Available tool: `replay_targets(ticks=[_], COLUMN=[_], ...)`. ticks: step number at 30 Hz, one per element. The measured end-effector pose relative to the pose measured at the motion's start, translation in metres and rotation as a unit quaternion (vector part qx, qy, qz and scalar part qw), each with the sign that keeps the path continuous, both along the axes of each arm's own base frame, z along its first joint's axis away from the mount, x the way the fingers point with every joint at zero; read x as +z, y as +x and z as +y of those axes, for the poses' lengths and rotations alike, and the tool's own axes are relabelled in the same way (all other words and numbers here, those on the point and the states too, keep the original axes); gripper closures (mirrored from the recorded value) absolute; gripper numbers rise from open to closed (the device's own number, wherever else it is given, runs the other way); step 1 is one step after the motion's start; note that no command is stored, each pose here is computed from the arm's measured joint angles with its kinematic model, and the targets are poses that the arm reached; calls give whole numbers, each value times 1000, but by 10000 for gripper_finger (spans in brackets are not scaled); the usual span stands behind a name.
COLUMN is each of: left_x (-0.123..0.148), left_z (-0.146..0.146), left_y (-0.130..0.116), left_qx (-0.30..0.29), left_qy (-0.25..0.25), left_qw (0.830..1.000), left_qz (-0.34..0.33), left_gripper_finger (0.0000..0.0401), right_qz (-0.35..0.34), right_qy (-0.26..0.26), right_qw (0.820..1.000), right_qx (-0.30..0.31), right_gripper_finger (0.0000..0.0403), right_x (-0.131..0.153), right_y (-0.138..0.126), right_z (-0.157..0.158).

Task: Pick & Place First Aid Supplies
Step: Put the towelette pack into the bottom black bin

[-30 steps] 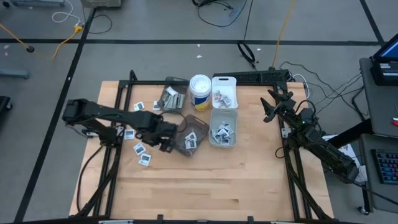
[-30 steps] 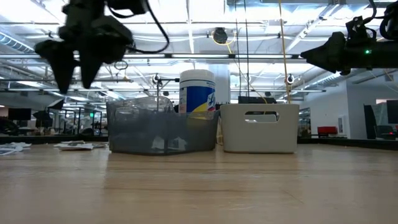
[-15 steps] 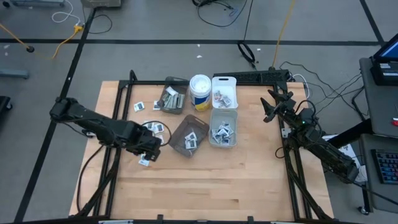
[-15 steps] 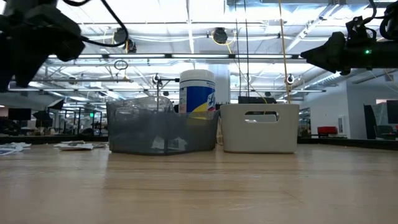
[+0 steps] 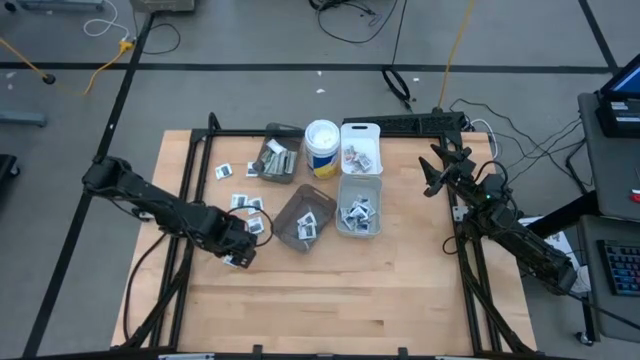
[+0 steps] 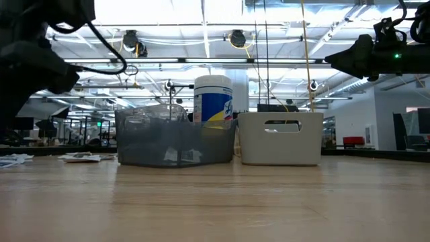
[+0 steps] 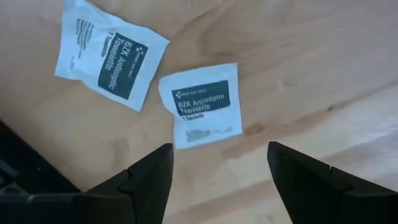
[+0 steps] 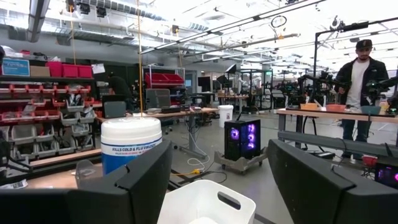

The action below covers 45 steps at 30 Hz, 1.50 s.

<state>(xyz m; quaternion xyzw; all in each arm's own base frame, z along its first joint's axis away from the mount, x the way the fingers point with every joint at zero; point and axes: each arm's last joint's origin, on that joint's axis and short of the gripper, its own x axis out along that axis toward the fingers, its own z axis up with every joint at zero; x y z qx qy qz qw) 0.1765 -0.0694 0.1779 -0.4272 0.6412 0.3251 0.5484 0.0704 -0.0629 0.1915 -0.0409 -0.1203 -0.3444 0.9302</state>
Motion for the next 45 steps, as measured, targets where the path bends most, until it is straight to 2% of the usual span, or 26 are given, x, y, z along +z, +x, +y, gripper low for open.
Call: replay_targets(ticks=[8, 14, 17, 25, 30, 35, 40, 45], left_x=[-24, -36, -36, -36, -36, -33, -10, 17], left_z=[0, -1, -3, -3, -3, -2, -2, -3], left_y=[0, -1, 1, 1, 1, -1, -1, 0], left_qx=[-3, -21, -22, -28, -33, -43, -75, -153], left_qy=[31, 34, 31, 29, 31, 23, 15, 0], left_qw=[999, 999, 999, 999, 999, 999, 997, 988], left_qz=[24, 36, 31, 28, 26, 24, 11, -23], left_gripper_finger=[135, 144, 177, 318, 389, 391, 393, 396], right_qz=[0, 0, 0, 0, 0, 0, 0, 0], right_qy=[0, 0, 0, 0, 0, 0, 0, 0], right_qw=[1000, 1000, 1000, 1000, 1000, 1000, 1000, 1000], right_qx=[0, 0, 0, 0, 0, 0, 0, 0], right_gripper_finger=[140, 140, 140, 140, 140, 140, 140, 140], right_x=[0, 0, 0, 0, 0, 0, 0, 0], right_y=[0, 0, 0, 0, 0, 0, 0, 0], right_z=[0, 0, 0, 0, 0, 0, 0, 0])
